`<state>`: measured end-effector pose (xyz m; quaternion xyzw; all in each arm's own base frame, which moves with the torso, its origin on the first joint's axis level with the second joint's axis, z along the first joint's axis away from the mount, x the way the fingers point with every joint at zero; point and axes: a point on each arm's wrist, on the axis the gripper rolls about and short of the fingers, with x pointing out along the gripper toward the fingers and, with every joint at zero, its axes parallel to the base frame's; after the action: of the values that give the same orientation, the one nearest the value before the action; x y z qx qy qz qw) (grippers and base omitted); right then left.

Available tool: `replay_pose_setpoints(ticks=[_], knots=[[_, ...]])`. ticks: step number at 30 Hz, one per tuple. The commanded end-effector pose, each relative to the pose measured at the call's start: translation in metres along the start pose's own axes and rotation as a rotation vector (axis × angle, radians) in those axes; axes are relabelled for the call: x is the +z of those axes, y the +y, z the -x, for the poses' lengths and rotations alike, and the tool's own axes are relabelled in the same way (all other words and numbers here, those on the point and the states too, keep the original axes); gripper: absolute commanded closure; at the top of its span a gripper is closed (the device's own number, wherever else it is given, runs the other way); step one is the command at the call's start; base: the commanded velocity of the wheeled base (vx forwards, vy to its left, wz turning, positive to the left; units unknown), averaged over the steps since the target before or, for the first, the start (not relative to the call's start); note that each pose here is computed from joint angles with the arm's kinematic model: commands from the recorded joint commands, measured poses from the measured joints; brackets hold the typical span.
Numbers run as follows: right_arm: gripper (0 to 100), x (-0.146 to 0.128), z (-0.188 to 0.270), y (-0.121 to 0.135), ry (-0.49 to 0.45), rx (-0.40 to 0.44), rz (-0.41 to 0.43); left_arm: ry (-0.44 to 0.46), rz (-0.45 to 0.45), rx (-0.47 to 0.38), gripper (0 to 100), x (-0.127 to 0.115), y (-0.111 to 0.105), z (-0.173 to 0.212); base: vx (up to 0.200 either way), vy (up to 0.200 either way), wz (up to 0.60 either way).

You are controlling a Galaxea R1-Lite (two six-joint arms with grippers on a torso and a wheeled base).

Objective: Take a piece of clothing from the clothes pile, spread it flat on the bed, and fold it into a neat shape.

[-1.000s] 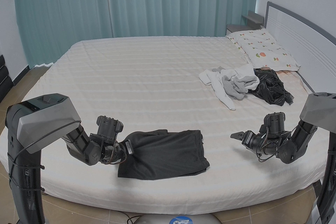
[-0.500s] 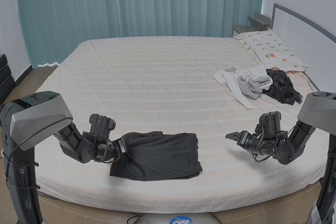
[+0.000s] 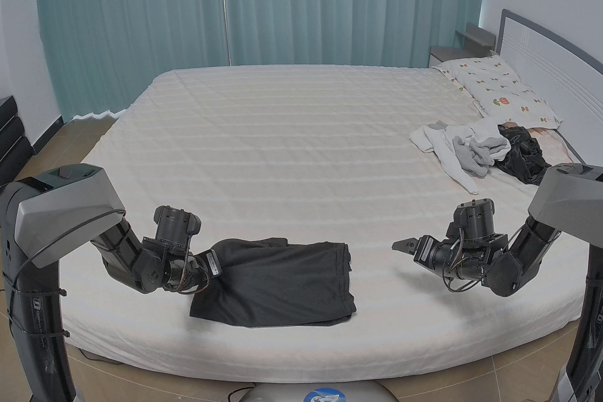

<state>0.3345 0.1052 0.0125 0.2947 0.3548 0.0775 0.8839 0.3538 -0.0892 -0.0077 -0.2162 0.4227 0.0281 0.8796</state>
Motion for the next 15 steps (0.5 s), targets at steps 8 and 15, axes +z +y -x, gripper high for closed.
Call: replay_pose_setpoints(ticks=[8, 15], knots=[[0, -0.017, -0.008, 0.006, 0.050, 0.008, 0.023, 0.029, 0.000, 0.012, 100, -0.010, 0.003, 0.003, 0.000, 0.050, 0.00], [0, -0.024, -0.007, 0.011, 0.065, 0.017, 0.031, 0.038, 0.000, 0.015, 0, -0.013, 0.005, 0.003, 0.000, 0.000, 0.00]])
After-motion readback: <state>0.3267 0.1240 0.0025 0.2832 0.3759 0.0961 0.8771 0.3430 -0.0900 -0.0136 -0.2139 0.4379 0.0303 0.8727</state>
